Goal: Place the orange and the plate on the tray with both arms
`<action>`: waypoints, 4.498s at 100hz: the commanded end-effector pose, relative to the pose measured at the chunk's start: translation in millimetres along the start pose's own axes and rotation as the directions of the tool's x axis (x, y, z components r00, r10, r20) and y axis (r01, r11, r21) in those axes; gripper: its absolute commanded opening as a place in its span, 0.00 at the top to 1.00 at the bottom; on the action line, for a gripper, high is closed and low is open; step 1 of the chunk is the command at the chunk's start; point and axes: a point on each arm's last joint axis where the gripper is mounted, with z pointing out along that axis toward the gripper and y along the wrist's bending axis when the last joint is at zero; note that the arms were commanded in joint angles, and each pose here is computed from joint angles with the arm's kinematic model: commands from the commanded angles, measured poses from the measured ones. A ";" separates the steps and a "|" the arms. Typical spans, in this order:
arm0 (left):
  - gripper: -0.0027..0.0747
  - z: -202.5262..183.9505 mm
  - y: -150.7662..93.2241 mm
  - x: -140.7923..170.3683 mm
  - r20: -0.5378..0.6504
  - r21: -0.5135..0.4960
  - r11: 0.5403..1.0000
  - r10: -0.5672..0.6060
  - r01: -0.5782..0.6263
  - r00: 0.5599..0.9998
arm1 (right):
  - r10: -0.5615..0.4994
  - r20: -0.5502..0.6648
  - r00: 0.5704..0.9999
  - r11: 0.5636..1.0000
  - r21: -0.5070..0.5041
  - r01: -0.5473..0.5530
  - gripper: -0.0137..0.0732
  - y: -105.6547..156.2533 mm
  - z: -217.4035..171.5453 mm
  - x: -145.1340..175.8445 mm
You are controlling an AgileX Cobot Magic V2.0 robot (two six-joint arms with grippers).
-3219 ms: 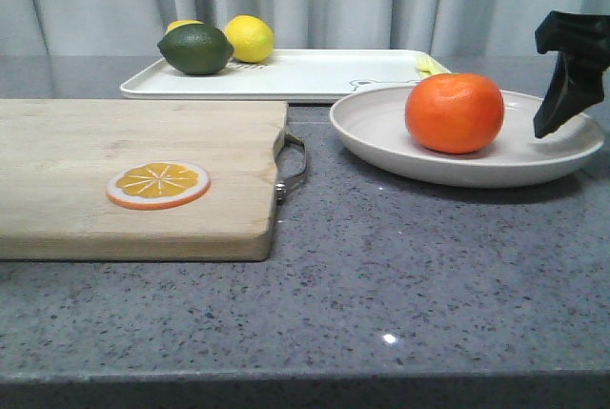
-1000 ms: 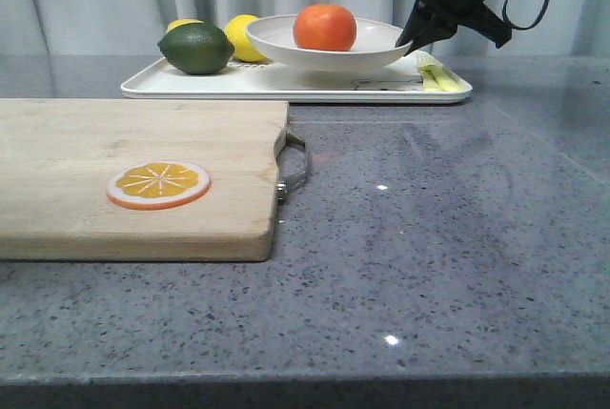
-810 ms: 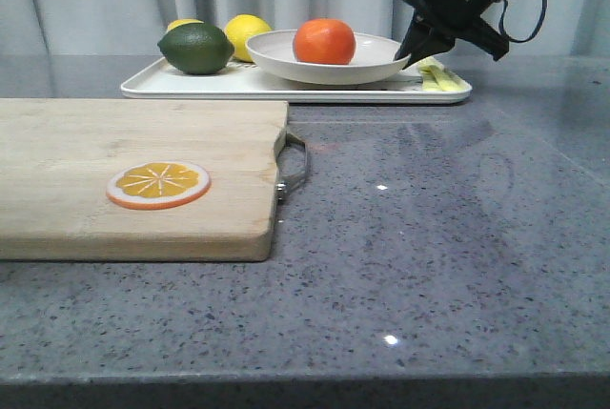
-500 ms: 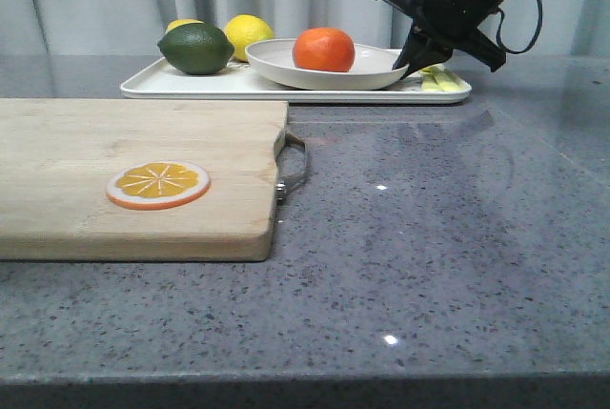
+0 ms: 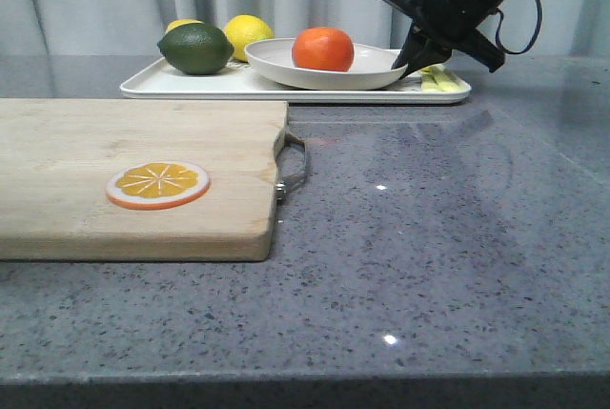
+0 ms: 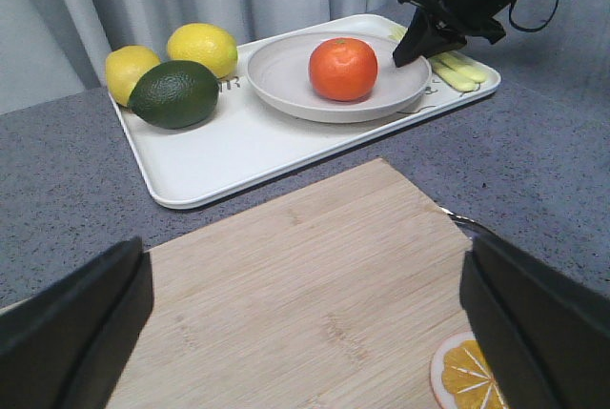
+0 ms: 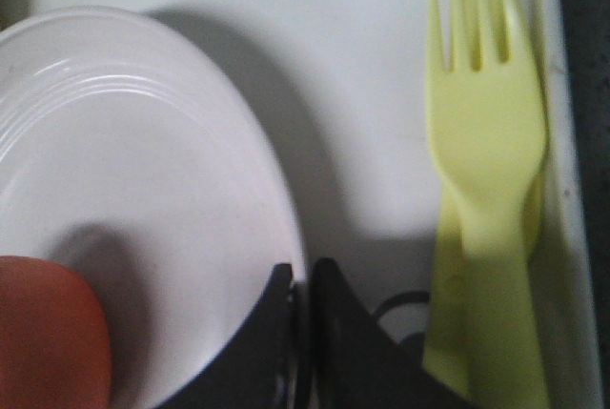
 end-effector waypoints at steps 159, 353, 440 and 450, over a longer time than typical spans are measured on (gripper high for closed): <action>0.16 -3.1 1.1 -10.8 0.042 -0.008 1.000 -0.021 0.022 0.999 | -0.539 0.435 0.722 0.838 0.188 0.512 0.34 50.4 -340.2 131.7; 0.99 -3.1 1.2 -10.9 0.043 -0.009 1.000 -0.021 0.022 0.999 | -0.508 0.629 0.588 0.846 0.239 0.476 0.92 -11.9 -365.2 249.6; 0.99 -41.0 4.9 38.7 0.094 -0.159 0.987 0.024 -0.009 0.995 | -0.508 0.628 0.589 0.846 0.239 0.476 0.92 -11.9 -365.2 249.7; 0.99 -48.6 2.6 57.5 0.128 -0.161 0.987 0.028 -0.007 0.991 | -0.508 0.628 0.589 0.846 0.239 0.476 0.92 -11.9 -365.2 249.7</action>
